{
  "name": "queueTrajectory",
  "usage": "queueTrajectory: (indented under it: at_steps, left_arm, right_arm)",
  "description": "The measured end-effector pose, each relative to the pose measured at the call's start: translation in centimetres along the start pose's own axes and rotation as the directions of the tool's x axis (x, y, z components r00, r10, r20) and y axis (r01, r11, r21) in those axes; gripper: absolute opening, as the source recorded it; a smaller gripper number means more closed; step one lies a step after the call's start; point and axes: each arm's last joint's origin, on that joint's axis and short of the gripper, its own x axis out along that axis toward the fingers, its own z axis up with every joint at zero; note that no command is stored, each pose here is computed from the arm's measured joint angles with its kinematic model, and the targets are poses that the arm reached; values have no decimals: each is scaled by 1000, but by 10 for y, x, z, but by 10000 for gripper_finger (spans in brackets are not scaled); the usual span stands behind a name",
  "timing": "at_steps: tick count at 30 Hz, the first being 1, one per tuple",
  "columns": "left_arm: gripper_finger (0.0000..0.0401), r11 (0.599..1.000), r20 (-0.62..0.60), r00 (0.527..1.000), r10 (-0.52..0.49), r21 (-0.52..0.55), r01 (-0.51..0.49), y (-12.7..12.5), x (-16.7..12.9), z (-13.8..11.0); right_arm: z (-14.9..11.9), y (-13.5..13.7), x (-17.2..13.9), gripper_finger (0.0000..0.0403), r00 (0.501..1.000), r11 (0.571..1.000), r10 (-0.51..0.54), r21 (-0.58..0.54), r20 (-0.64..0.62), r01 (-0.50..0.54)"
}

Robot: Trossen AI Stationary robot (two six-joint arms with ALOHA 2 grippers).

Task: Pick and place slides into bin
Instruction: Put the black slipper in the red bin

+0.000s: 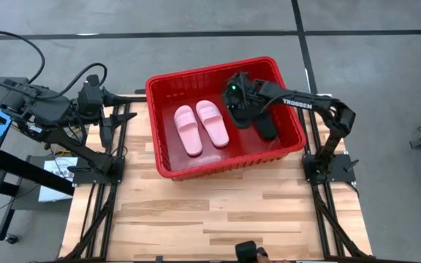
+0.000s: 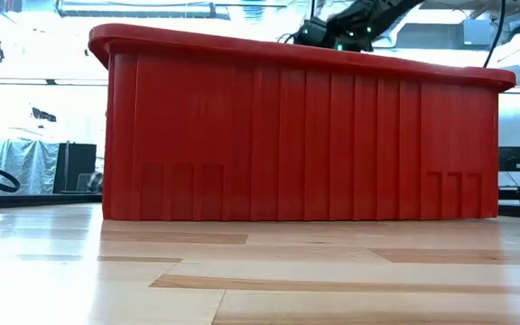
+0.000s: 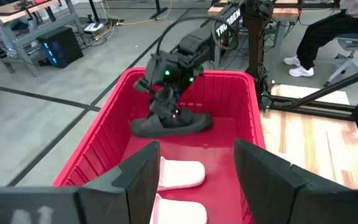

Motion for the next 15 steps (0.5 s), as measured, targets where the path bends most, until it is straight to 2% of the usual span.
queueTrajectory:
  at_steps: [7, 15]
  left_arm:
    - [196, 1000, 1, 1000, 1, -18, -1, 0, 0, 0]
    - [197, 1000, 3, 1000, 0, -25, 0, 0, 0, 0]
  right_arm:
    - [-12, 26, 17, 0, 998, 998, 52, -27, -45, -53]
    - [-4, 45, 17, 0, 997, 996, 81, -49, 3, -81]
